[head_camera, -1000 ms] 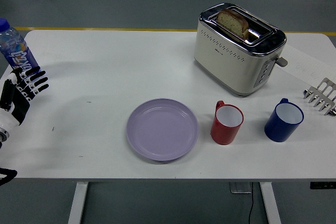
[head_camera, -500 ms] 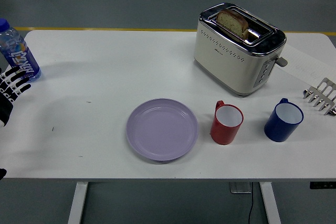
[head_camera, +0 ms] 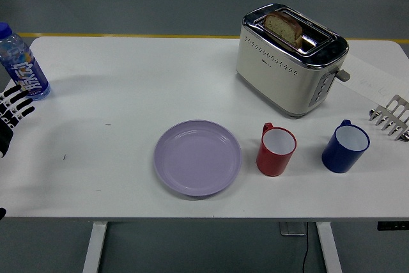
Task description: Push plate across desktop
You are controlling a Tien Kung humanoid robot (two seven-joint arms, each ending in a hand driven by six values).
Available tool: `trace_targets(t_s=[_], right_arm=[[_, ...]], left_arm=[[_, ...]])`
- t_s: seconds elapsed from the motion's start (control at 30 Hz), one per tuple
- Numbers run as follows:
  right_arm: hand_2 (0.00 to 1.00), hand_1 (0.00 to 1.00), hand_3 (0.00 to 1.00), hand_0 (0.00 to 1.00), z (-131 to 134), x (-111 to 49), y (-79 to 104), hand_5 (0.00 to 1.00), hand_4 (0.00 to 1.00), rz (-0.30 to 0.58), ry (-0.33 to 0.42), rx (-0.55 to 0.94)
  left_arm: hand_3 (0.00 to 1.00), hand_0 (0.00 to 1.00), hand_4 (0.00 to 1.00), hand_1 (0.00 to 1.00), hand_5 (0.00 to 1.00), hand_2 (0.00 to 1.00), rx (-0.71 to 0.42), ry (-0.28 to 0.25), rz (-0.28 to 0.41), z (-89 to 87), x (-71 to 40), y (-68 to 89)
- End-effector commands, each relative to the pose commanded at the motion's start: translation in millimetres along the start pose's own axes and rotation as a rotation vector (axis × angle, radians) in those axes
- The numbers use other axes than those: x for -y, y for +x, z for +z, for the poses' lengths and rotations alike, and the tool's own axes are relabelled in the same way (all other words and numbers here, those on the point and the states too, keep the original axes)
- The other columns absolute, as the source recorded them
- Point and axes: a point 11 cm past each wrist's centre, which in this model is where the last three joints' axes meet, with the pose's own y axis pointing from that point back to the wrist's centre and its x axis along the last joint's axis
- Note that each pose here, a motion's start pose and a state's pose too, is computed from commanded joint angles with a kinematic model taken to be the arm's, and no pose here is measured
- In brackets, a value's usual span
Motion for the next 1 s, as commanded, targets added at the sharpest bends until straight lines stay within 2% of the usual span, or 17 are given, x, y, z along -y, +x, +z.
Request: trace_targets(t_s=[1.0], right_arm=[[0.683,0.615,0.776,0.647,-1.4,-0.7,-1.3,0.561,0.513,0.000,-0.001,0.001]], left_arm=[[0.711,0.732,0.569,0.753,0.998,0.737,0.006,0.033,0.017,-6.8,-1.0,5.4]])
